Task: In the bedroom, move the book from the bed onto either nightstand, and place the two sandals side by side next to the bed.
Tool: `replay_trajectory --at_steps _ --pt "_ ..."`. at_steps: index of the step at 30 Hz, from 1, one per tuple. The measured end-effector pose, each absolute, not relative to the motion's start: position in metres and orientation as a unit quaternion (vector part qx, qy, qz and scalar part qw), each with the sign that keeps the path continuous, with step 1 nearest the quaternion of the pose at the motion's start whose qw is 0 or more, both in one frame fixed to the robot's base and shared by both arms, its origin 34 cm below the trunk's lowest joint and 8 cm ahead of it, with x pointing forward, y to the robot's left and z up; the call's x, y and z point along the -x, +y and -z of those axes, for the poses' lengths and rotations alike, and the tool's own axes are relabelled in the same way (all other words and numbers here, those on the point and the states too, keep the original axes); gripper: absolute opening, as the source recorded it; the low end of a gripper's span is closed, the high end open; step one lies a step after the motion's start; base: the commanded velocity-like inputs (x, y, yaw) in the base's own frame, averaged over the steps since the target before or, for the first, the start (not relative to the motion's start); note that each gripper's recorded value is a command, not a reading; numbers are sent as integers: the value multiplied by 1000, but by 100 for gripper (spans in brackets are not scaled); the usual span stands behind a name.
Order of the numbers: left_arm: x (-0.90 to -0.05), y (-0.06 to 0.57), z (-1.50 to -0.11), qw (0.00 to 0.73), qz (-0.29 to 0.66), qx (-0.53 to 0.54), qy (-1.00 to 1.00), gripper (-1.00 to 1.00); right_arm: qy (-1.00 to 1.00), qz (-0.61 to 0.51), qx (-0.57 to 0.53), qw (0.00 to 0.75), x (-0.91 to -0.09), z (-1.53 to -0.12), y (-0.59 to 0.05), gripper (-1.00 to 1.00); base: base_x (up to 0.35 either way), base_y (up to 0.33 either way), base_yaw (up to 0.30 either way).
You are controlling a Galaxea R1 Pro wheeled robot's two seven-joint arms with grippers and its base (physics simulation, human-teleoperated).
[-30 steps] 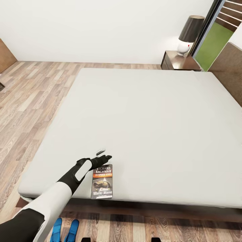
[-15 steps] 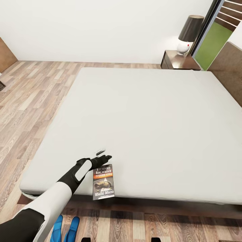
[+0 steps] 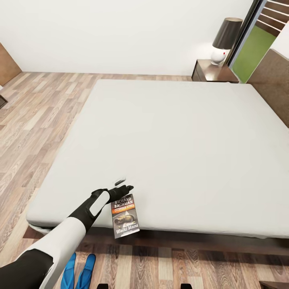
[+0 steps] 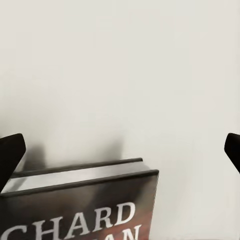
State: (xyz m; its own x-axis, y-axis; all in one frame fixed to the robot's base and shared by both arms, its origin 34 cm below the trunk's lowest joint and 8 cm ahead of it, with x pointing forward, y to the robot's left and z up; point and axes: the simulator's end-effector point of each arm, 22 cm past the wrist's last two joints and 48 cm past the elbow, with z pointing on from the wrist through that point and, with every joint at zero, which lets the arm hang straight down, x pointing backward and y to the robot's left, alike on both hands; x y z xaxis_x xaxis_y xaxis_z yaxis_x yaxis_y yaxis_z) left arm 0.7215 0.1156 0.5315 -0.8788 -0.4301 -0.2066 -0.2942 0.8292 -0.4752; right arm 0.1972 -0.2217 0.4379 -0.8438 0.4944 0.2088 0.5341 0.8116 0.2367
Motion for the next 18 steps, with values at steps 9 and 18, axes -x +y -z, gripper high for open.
replay_trajectory --at_steps 9,18 --pt "-722 116 -532 154 221 192 944 100 -949 144 271 69 -197 -438 -222 100 -3 0 0" --pt "-721 116 -531 154 221 192 944 100 -949 144 270 69 -197 -438 -222 100 0 0 0"
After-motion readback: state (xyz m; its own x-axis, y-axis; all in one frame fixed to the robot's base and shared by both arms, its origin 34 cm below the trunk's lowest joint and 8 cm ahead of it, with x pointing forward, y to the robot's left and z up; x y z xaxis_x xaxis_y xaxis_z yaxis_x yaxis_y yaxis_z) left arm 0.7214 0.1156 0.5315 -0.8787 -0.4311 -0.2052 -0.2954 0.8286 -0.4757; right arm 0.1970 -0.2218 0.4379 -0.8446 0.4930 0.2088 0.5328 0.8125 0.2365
